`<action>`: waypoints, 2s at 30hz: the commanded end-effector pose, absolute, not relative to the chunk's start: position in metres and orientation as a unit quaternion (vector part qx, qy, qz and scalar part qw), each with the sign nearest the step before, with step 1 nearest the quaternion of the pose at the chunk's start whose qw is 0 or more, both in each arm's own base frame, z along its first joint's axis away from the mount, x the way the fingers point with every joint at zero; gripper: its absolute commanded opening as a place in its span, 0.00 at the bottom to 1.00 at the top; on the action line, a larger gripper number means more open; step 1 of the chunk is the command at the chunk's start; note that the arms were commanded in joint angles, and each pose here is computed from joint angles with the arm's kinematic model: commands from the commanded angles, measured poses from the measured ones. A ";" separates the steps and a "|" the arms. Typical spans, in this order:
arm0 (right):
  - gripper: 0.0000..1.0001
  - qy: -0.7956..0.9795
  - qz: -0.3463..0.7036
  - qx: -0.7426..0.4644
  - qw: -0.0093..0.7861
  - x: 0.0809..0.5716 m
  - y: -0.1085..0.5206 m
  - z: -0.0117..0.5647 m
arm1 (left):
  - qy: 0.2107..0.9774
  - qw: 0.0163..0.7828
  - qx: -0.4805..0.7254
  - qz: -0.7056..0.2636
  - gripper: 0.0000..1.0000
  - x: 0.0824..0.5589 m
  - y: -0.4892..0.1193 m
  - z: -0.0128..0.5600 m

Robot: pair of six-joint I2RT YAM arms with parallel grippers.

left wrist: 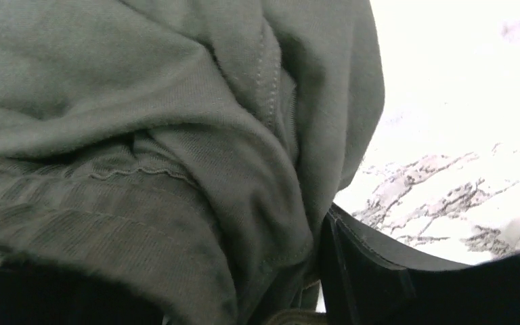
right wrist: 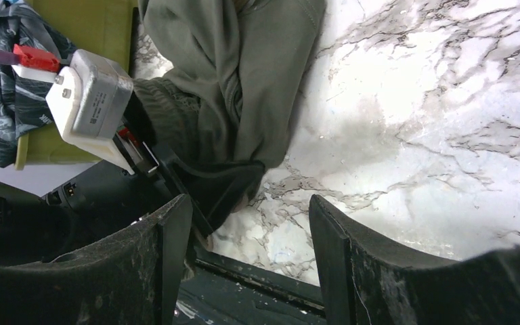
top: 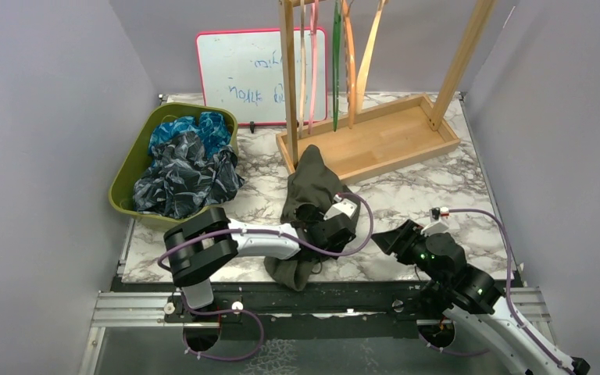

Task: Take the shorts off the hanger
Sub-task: Pick up the shorts at the center of the board.

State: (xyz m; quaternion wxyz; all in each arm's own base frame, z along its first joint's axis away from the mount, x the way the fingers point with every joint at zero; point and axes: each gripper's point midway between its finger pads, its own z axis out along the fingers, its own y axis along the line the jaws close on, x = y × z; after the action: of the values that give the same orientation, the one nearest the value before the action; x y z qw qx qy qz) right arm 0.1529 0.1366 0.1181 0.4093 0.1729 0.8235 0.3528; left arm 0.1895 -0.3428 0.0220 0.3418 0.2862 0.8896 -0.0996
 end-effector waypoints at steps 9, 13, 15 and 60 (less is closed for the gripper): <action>0.67 0.830 0.343 0.173 0.405 0.155 0.137 0.106 | 0.910 0.344 0.224 -0.045 0.00 0.185 -0.287 0.010; 0.67 0.832 0.342 0.173 0.402 0.154 0.138 0.105 | 0.900 0.378 0.209 -0.063 0.00 0.189 -0.279 0.040; 0.67 0.832 0.342 0.173 0.402 0.154 0.138 0.105 | 0.893 0.397 0.201 -0.069 0.00 0.191 -0.274 0.057; 0.68 0.828 0.348 0.172 0.405 0.153 0.138 0.107 | 0.762 0.634 -0.114 0.065 0.00 0.299 -0.043 0.366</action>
State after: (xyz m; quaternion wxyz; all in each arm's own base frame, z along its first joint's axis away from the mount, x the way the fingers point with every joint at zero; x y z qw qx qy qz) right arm 0.1525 0.1366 0.1079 0.4037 0.1722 0.8291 0.3463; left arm 0.2930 -0.0951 0.3050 0.5791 -0.0691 0.8120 -0.0207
